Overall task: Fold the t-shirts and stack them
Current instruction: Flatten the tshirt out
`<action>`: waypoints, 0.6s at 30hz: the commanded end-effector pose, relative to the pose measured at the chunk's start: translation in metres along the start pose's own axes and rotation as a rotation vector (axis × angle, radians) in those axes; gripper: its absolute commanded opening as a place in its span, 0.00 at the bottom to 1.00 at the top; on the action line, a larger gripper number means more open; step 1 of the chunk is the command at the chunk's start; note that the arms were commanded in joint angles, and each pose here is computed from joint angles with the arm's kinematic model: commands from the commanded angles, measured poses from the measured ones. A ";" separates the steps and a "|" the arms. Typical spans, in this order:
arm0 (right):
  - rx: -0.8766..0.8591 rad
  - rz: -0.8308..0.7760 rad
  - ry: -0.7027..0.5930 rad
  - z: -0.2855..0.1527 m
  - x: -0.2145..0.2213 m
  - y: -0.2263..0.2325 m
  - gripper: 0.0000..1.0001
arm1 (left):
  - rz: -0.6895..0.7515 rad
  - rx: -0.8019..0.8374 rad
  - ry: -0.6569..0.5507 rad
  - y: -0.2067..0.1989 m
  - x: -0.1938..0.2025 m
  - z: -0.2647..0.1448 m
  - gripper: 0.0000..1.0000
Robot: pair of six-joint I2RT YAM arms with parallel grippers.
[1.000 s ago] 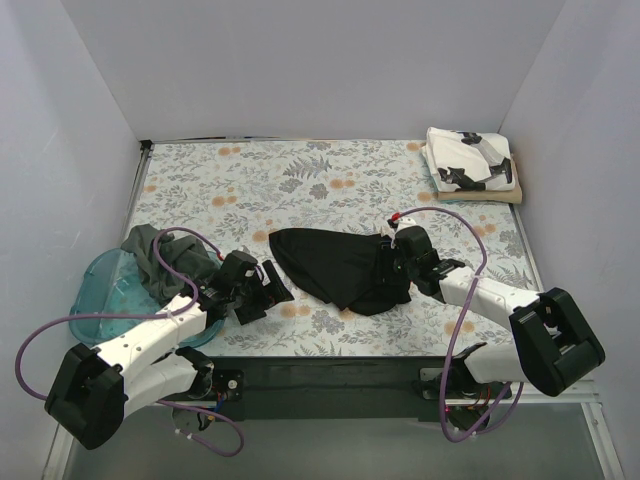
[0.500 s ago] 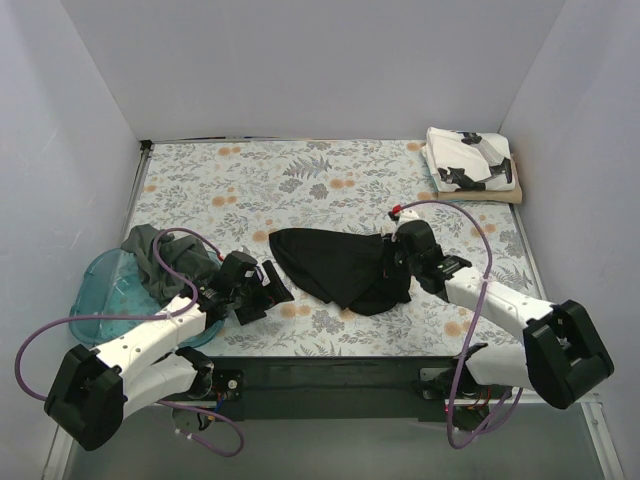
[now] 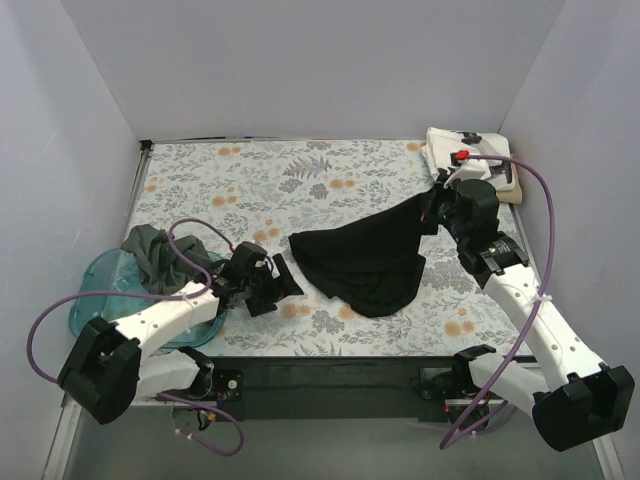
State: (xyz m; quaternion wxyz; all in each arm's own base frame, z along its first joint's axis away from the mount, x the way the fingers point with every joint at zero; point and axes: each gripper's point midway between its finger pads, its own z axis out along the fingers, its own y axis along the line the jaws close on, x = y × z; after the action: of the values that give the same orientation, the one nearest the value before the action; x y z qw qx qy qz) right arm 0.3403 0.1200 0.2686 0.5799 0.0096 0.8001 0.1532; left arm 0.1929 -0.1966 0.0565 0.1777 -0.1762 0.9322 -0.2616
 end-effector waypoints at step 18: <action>0.102 0.010 0.088 -0.021 0.065 -0.051 0.01 | -0.034 0.163 0.144 -0.102 0.017 0.079 0.42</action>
State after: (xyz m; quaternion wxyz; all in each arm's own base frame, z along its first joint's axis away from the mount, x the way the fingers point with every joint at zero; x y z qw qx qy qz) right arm 0.3073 0.0837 0.1948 0.5276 0.0290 0.8412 0.1150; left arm 0.2254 -0.2986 0.0331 0.1096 -0.1663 0.9237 -0.3273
